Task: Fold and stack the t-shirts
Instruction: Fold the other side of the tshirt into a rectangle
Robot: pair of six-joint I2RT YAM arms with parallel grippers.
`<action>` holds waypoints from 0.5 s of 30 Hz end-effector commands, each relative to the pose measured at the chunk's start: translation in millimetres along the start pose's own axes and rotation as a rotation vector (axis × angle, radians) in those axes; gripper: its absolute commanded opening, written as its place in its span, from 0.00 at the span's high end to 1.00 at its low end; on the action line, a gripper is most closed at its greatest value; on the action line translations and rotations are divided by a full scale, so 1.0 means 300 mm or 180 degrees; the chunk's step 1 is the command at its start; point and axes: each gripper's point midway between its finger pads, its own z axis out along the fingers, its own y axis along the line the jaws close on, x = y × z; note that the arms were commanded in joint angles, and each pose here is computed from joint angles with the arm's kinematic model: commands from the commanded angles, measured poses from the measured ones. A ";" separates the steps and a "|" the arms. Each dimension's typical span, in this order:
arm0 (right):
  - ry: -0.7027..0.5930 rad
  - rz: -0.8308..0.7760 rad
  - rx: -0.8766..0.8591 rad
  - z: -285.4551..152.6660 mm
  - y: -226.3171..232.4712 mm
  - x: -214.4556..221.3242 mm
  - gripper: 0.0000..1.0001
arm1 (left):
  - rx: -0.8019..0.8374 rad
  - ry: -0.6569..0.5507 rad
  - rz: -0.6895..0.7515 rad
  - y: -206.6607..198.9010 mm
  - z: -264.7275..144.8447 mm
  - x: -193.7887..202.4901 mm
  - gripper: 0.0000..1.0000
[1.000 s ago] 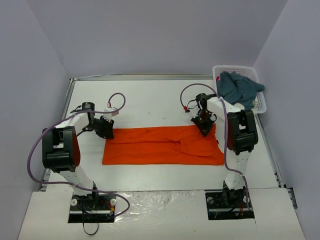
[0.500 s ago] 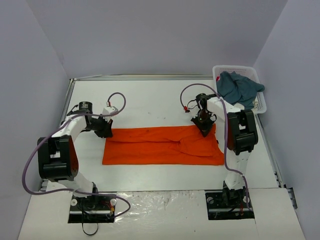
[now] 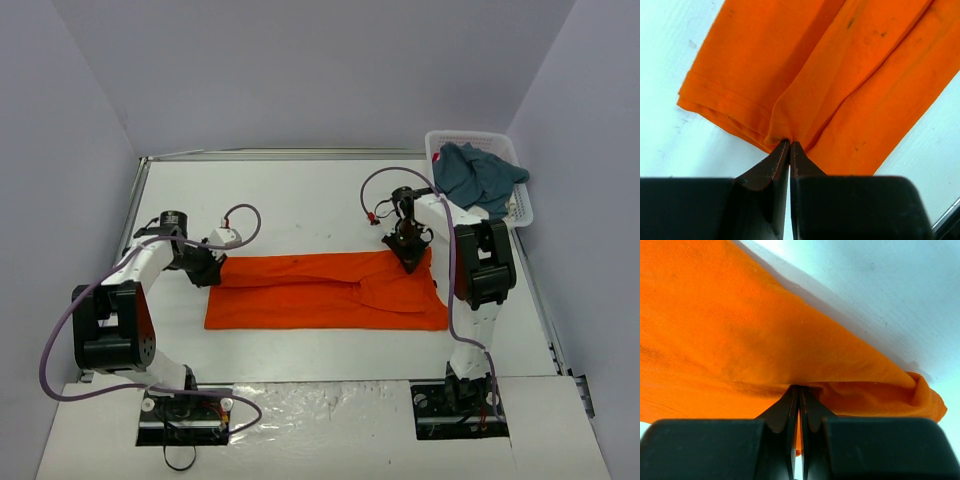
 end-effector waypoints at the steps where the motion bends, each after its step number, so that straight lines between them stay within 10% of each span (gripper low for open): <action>1: 0.0402 0.0017 -0.0076 0.054 0.015 0.087 1.00 | -0.0113 0.0094 0.0312 -0.002 -0.029 0.006 0.98; 15: 0.0448 0.0017 -0.0081 0.066 0.014 0.092 1.00 | -0.0171 0.0416 0.0723 -0.048 0.003 0.039 0.97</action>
